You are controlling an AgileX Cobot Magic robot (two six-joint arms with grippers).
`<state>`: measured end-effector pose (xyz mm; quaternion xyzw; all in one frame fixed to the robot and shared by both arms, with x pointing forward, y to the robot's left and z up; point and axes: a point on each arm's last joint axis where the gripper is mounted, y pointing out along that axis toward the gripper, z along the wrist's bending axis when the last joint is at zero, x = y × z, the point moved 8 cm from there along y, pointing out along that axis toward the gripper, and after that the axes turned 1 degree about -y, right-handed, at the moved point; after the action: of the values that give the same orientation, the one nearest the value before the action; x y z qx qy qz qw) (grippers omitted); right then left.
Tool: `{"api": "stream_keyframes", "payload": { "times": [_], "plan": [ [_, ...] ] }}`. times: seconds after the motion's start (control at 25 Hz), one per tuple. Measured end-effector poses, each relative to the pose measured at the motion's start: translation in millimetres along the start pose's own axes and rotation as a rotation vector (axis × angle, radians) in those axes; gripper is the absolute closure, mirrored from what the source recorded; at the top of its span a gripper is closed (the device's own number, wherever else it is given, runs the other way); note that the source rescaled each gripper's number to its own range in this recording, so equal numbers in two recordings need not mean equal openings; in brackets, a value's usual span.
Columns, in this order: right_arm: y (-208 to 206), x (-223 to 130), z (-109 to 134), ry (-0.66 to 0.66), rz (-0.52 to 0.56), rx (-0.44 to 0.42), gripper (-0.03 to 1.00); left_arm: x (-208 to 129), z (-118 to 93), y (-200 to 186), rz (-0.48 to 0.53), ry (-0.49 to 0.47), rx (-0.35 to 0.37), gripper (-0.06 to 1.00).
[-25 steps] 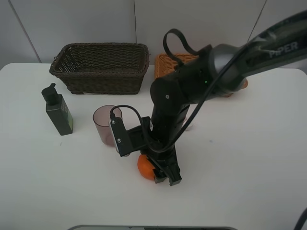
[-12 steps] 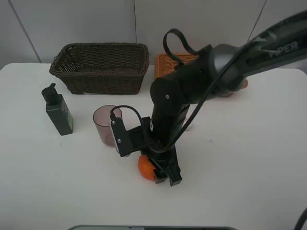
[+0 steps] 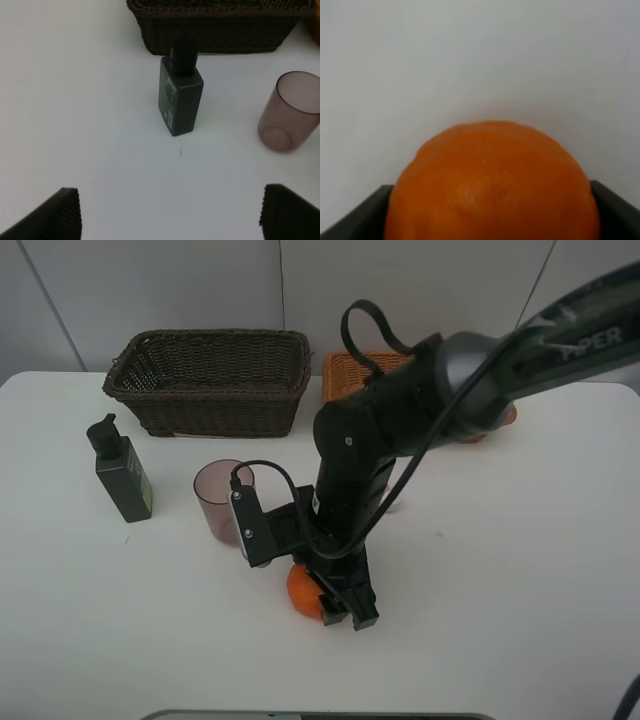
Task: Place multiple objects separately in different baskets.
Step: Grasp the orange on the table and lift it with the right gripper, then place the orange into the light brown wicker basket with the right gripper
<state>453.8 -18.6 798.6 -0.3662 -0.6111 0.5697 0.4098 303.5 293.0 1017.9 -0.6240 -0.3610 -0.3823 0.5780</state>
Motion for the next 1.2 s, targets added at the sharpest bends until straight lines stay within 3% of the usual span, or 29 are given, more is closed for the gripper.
{"api": "stream_keyframes", "payload": {
  "times": [0.16,0.24,0.36,0.56,0.76,1.0,1.2],
  "plan": [
    [-14.7,4.1,-1.9,0.133,-0.019,0.018,0.59,0.0,0.0,0.0,0.000,0.000,0.000,0.03],
    [-29.6,5.1,-15.3,0.252,-0.031,0.004,0.59,0.0,0.0,0.0,0.000,0.000,0.000,0.03],
    [-52.8,-0.4,-41.1,0.539,-0.044,-0.032,0.59,0.0,0.0,0.0,0.000,0.000,0.000,0.03],
    [-99.0,-31.9,-92.3,1.052,-0.052,-0.183,0.59,0.0,0.0,0.0,0.000,0.000,0.000,0.03],
    [-138.3,-65.1,-124.5,1.382,-0.094,-0.274,0.59,0.0,0.0,0.0,0.000,0.000,0.000,0.03],
    [-154.7,-96.9,-162.9,1.612,-0.117,-0.317,0.59,0.0,0.0,0.0,0.000,0.000,0.000,0.03],
    [-142.9,-124.2,-194.2,1.704,-0.108,-0.360,0.59,0.0,0.0,0.0,0.000,0.000,0.000,0.03]
  ]
}}
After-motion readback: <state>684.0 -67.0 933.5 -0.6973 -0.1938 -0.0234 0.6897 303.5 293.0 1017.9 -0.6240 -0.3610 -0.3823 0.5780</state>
